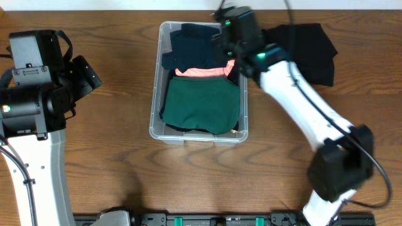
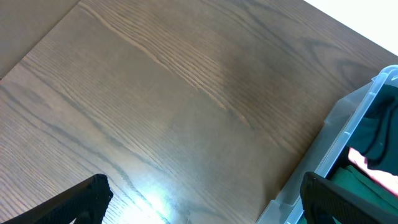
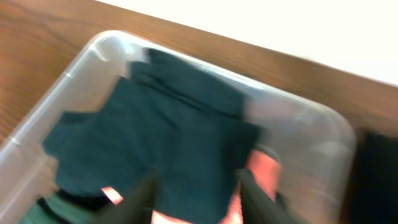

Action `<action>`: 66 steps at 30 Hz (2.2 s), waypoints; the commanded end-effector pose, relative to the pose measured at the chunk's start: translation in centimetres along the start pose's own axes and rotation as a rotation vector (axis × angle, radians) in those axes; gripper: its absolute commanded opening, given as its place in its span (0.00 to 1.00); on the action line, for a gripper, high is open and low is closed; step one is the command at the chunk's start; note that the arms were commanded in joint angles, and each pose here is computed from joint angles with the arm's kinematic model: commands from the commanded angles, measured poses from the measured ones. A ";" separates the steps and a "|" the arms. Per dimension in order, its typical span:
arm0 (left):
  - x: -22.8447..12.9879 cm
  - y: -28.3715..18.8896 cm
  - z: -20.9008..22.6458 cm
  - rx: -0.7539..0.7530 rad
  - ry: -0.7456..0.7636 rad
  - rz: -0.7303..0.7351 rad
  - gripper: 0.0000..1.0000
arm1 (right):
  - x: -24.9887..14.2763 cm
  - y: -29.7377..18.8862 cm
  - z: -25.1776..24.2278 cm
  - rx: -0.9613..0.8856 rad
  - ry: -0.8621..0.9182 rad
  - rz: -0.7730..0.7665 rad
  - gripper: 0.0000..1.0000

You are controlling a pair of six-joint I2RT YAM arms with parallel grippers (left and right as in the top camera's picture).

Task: Pack container
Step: 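Move the right gripper back right to the black garment, then grasp the black garment on the table with the right gripper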

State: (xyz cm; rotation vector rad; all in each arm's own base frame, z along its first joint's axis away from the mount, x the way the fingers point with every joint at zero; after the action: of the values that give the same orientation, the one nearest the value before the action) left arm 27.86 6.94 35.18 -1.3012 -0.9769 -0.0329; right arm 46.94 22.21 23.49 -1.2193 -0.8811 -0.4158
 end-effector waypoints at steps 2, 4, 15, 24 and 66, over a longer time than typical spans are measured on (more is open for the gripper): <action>0.2 0.1 0.2 0.014 0.013 -0.005 0.98 | 2.8 -6.7 -6.9 -0.168 0.076 -0.078 0.56; 0.2 0.1 0.2 0.014 0.013 -0.005 0.98 | 1.8 -7.9 -10.0 -0.225 0.126 -0.037 0.59; 0.2 0.1 0.2 0.014 0.014 -0.004 0.98 | -6.5 -5.9 -19.9 -0.259 0.363 0.258 0.77; 0.2 0.1 0.2 0.014 0.013 -0.004 0.98 | -9.6 -2.7 -21.5 -0.319 0.241 0.378 0.89; 0.2 0.1 0.2 0.014 0.013 -0.005 0.98 | -21.3 6.2 -22.2 -0.322 0.320 0.688 0.65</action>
State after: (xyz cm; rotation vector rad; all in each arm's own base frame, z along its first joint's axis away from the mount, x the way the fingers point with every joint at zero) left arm 27.86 6.94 35.18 -1.3012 -0.9769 -0.0329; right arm 49.35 0.02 4.19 -1.5953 -0.1997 -0.3185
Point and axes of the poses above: each gripper's point midway between its finger pads, its own y axis out along the fingers, its own z axis along the line the jaws close on, x = y × z, the point moved 3 cm from there along -y, back along the fingers, and after that the axes turned 1 degree about -y, right-handed, at the moved point
